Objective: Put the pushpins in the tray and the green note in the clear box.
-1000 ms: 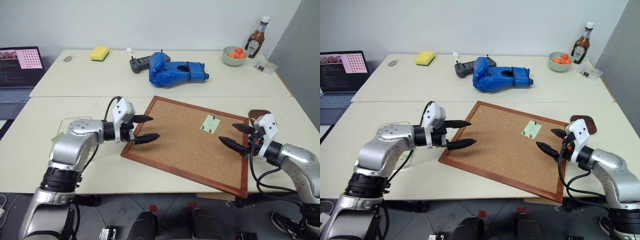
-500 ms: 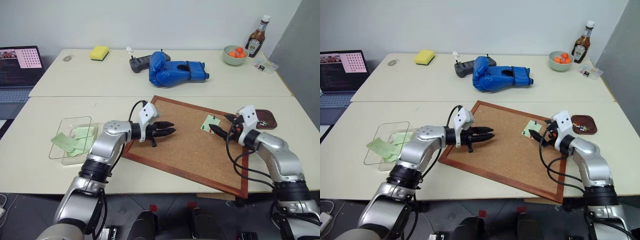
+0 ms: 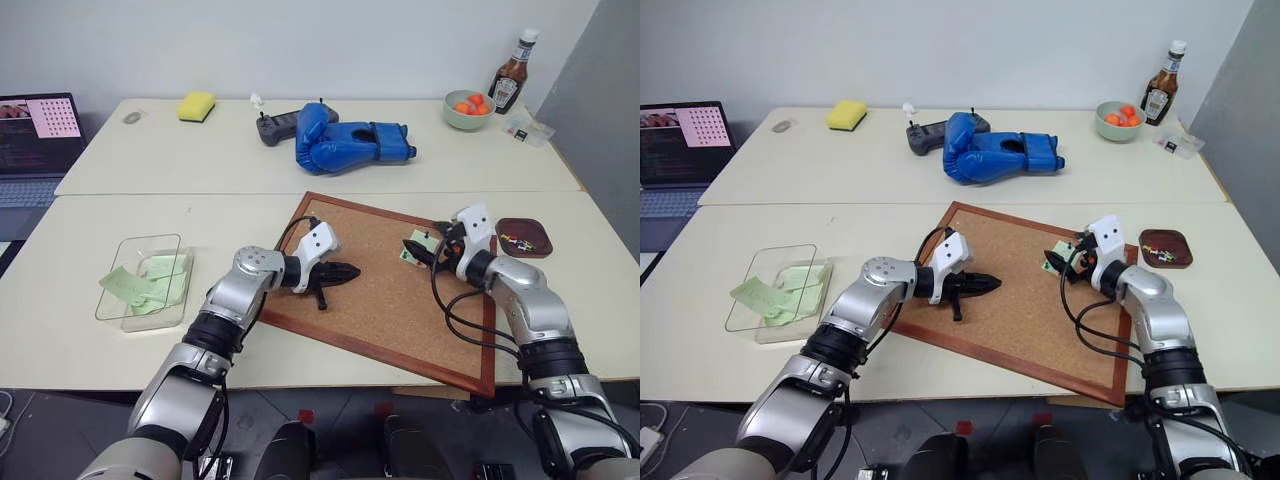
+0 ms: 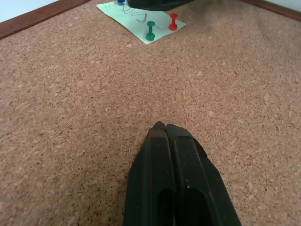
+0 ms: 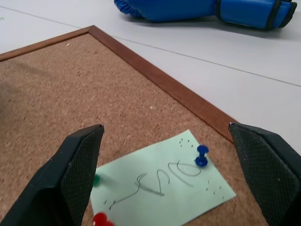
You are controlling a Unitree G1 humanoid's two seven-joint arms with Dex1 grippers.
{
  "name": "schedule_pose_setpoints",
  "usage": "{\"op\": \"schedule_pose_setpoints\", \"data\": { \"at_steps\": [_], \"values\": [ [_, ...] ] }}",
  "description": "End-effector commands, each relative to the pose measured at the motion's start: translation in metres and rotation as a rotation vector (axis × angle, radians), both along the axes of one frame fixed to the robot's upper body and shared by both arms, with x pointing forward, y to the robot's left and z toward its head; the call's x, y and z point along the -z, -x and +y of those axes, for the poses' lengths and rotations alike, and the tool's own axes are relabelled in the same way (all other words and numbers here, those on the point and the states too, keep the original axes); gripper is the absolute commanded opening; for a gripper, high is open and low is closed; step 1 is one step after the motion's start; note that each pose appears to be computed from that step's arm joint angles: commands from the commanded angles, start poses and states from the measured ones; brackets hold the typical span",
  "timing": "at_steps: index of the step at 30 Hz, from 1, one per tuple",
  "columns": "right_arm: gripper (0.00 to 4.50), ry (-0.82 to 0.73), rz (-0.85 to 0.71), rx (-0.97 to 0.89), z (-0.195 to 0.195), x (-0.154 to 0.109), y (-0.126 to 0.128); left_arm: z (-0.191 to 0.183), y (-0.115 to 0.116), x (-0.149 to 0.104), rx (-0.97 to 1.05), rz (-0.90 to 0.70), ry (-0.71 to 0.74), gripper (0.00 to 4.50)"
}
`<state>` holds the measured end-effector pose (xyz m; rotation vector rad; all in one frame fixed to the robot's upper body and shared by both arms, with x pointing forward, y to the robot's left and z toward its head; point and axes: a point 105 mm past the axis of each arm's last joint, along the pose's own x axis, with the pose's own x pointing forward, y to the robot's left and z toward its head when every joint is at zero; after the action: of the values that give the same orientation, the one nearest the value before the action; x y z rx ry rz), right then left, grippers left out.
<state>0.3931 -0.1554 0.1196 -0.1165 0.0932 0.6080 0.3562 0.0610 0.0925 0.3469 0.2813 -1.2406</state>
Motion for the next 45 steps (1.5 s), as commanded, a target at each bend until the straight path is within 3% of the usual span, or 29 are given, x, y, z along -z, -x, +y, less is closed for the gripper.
{"op": "schedule_pose_setpoints", "data": {
  "at_steps": [1,3,6,11,25,33,39,45],
  "values": [
    [4.5,-0.019,-0.038,0.004,0.002,-0.012,-0.009,0.004,0.007,0.016,0.011,0.05,-0.063,0.03],
    [4.5,-0.024,-0.024,0.021,-0.001,-0.009,-0.012,0.003,0.007,0.013,0.011,0.035,-0.061,0.03],
    [4.01,-0.02,-0.013,0.039,-0.007,-0.005,-0.014,0.003,0.008,0.008,0.009,0.029,-0.051,0.0],
    [2.82,-0.013,-0.022,0.037,-0.008,-0.005,-0.016,0.005,0.009,0.007,0.005,0.031,-0.051,0.0],
    [0.07,-0.008,-0.039,0.041,-0.008,-0.004,-0.017,0.014,-0.001,0.015,-0.056,0.013,-0.115,0.0],
    [0.07,-0.041,-0.115,0.011,-0.002,-0.026,-0.012,0.012,-0.006,0.023,-0.077,0.021,-0.163,0.0],
    [0.07,-0.095,-0.177,0.002,-0.005,-0.057,0.003,0.011,-0.005,0.025,-0.071,0.033,-0.158,0.0],
    [0.07,-0.111,-0.194,0.14,-0.033,-0.077,0.005,0.008,-0.004,0.026,-0.066,0.04,-0.151,0.0]
  ]
}}
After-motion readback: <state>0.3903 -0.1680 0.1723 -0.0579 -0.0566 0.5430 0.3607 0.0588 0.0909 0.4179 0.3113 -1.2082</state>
